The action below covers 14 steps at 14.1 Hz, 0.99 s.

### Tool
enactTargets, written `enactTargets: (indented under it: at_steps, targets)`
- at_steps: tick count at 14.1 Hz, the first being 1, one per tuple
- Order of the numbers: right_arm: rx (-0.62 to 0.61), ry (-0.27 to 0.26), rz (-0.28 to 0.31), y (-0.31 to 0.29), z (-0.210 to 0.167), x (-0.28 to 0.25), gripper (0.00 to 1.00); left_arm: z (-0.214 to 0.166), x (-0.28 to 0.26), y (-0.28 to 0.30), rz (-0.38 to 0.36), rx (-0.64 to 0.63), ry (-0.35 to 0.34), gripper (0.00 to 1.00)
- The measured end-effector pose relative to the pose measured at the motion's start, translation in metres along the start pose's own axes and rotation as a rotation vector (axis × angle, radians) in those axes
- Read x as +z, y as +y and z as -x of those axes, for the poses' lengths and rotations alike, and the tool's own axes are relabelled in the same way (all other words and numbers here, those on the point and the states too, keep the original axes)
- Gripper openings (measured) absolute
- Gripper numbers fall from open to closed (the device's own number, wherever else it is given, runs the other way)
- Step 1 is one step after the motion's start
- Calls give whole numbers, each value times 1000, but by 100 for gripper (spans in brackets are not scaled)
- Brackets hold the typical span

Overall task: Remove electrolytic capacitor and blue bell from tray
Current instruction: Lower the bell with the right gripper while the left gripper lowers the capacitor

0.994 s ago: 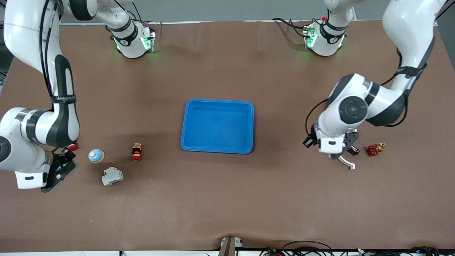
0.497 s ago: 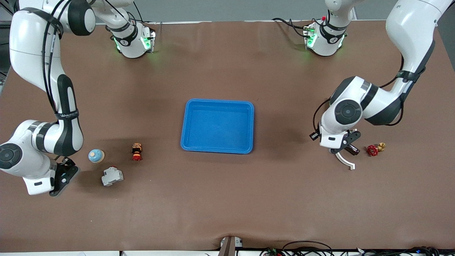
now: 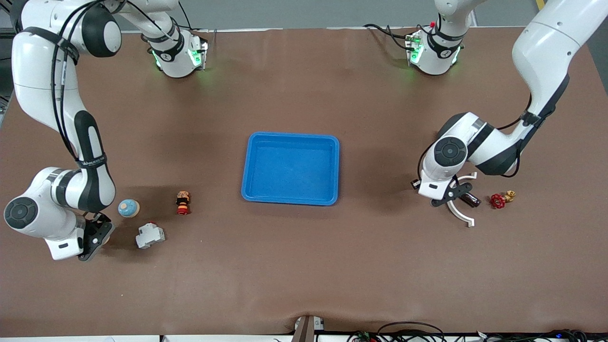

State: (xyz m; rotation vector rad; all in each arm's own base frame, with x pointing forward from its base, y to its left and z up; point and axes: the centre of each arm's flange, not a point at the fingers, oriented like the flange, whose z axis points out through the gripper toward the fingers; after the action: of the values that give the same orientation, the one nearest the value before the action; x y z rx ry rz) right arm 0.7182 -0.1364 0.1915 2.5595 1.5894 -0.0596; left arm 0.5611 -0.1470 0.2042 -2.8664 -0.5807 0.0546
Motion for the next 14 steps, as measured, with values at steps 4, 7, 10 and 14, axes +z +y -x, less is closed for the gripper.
enactTargets:
  at_steps: [4, 7, 10, 14]
  targets:
    - [-5, 0, 2, -1, -3, 13, 67, -10, 20, -5, 35, 38, 26, 34]
    - [-6, 1, 7, -1, -4, 14, 67, -15, 24, -9, 48, 60, 34, 34]
    - [-6, 3, 10, -1, -4, 15, 67, -18, 26, -12, 49, 79, 36, 34]
    - [-1, 8, 14, 1, -5, 13, 100, -22, 24, -13, 52, 79, 42, 50]
